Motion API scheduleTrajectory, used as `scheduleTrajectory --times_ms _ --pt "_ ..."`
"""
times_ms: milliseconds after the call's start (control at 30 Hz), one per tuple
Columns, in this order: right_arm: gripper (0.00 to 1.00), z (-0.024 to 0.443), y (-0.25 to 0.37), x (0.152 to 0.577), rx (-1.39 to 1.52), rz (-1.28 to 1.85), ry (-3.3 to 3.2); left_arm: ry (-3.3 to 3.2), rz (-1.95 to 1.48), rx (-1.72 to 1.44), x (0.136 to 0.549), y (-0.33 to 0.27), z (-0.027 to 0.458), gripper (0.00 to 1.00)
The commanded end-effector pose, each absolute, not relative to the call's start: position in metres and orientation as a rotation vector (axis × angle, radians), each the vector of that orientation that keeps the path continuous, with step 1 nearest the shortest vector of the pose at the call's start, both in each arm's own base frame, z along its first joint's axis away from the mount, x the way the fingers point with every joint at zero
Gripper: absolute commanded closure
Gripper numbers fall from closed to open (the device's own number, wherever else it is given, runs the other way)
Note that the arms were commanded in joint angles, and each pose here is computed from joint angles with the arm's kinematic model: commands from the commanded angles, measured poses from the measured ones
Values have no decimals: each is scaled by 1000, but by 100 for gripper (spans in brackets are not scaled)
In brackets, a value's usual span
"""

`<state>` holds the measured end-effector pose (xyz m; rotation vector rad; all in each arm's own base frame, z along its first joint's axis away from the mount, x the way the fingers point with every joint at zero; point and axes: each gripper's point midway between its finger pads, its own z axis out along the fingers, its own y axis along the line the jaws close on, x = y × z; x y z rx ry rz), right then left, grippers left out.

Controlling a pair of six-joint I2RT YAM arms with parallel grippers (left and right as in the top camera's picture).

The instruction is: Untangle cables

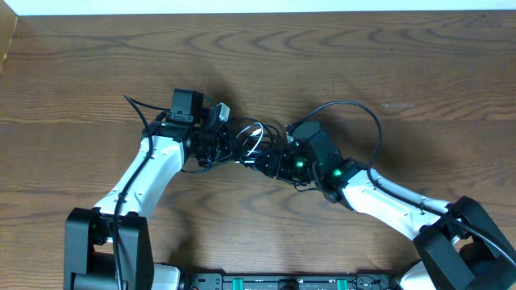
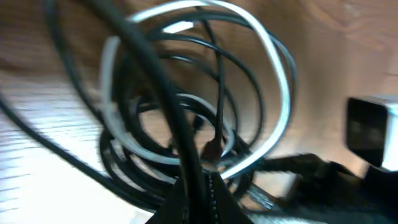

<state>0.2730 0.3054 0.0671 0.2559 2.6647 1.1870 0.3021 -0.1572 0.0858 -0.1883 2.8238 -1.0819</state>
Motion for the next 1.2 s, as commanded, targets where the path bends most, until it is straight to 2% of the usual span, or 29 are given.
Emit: scheduleTrajectory --times_ms 0,333,533,667,1000,1100,1167 --pt "47 60 292 291 397 1051 2612 2777 -1351 -147 292 -178 105 92" --pt "47 60 275 309 465 985 2560 2576 -1914 -12 270 -208 162 92" --pt "46 59 275 309 375 957 2561 2581 -1845 13 274 -206 156 93" --pt "46 57 273 308 216 898 2562 2323 -1957 353 266 -213 181 92" --pt "45 35 234 311 311 643 2606 2178 -1905 551 264 -213 186 92" --pt "44 37 230 314 336 720 2625 2303 -1743 520 271 -209 163 92" --pt "42 47 237 316 331 914 2636 2345 -1650 561 269 -204 151 92"
